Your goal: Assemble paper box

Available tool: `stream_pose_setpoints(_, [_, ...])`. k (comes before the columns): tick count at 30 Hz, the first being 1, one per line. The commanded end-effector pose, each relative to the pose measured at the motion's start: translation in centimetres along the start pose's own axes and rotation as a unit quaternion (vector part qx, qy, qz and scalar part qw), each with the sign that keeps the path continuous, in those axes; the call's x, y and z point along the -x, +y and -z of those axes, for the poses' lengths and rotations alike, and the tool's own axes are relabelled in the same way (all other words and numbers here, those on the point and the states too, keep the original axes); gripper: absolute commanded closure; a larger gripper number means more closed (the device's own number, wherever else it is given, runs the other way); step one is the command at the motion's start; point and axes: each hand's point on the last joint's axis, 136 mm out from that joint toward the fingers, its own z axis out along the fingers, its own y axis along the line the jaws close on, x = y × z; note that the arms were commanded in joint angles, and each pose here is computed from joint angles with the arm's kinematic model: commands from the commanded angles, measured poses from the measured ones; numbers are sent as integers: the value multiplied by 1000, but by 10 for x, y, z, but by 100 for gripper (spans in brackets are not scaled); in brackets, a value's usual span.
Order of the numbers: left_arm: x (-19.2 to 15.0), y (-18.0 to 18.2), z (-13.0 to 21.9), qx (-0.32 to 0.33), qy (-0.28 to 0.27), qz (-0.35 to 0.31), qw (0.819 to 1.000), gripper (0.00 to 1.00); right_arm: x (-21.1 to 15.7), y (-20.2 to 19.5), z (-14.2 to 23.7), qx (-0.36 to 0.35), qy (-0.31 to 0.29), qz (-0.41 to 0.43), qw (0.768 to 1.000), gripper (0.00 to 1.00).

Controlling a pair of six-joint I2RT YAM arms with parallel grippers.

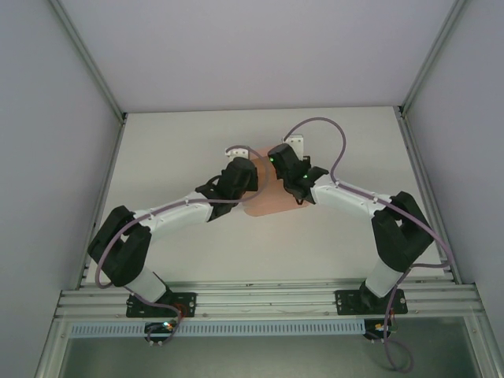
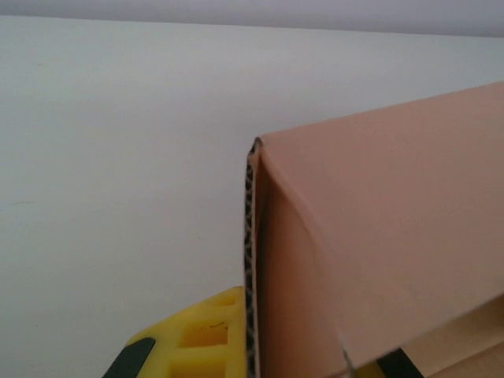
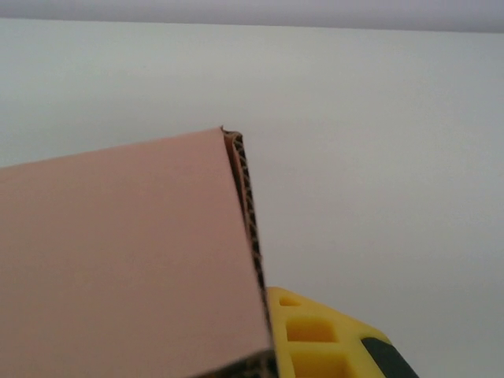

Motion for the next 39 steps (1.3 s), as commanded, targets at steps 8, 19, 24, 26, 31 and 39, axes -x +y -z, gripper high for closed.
stream_pose_setpoints(8, [12, 22, 7, 43, -11, 39, 998, 100, -20, -118, -1, -264, -1, 41, 964, 100])
stream_pose_setpoints(19, [7, 8, 0, 20, 4, 54, 998, 100, -6, -86, -5, -240, -33, 37, 970, 100])
stream_pose_setpoints(24, [4, 3, -2, 12, 11, 48, 999, 100, -4, -22, -11, -23, -61, 28, 997, 80])
stream_pose_setpoints(26, [3, 2, -3, 9, 13, 45, 999, 100, -2, -12, -3, 27, -72, 12, 997, 73])
stream_pose_setpoints(31, [2, -6, -2, -11, 14, 29, 999, 100, 5, -19, 15, 51, -75, 13, 996, 71])
stream_pose_setpoints(39, [2, -11, -1, -25, 14, 21, 999, 100, 11, -10, 26, 172, -81, -17, 982, 63])
